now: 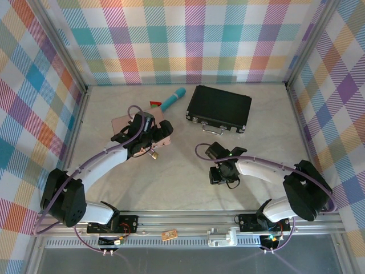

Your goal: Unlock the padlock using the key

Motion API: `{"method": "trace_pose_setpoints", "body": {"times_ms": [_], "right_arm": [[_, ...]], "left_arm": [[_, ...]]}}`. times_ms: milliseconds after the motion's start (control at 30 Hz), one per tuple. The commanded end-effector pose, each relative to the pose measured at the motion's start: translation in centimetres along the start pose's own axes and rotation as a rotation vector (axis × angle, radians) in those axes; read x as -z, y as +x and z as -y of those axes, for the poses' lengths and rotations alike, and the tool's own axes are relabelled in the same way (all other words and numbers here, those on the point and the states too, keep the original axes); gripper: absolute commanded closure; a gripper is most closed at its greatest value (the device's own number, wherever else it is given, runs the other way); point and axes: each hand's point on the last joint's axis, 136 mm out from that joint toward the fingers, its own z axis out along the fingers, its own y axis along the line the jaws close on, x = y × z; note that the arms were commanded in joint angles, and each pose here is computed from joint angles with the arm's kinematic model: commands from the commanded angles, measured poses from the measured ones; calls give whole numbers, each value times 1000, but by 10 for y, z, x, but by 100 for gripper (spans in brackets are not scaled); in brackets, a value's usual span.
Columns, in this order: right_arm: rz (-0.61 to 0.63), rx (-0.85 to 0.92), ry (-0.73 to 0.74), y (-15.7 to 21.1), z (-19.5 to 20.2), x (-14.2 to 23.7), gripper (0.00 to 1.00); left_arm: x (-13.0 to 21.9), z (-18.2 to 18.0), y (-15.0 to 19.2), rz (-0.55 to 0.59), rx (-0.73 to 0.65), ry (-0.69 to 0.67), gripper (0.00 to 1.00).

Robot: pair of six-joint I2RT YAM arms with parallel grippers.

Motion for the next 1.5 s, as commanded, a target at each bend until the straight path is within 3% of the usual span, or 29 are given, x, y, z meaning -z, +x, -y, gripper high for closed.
{"method": "trace_pose_setpoints", "body": {"times_ms": [0,200,533,767,1033,1233,1467], "right_arm": [[-22,-12,22,7,4,-10,59],[-57,-16,17,11,2,-21,69],[-27,-26,-26,3,-7,-13,100],[88,-27,-216,-36,-49,30,100],[222,-208,-465,-95,-74,79,100],[317,-325,-611,-134,-79,105,100],[314,-410,-746,-156,-91,120,100]], "left_arm": [[3,15,-3,-5,-3,31,1],[4,13,0,-7,14,35,1],[6,14,1,-4,24,46,0],[9,25,7,-41,75,108,1],[13,68,3,-30,110,285,5],[8,99,19,-83,85,411,19],[-4,108,46,-134,85,402,36]]}}
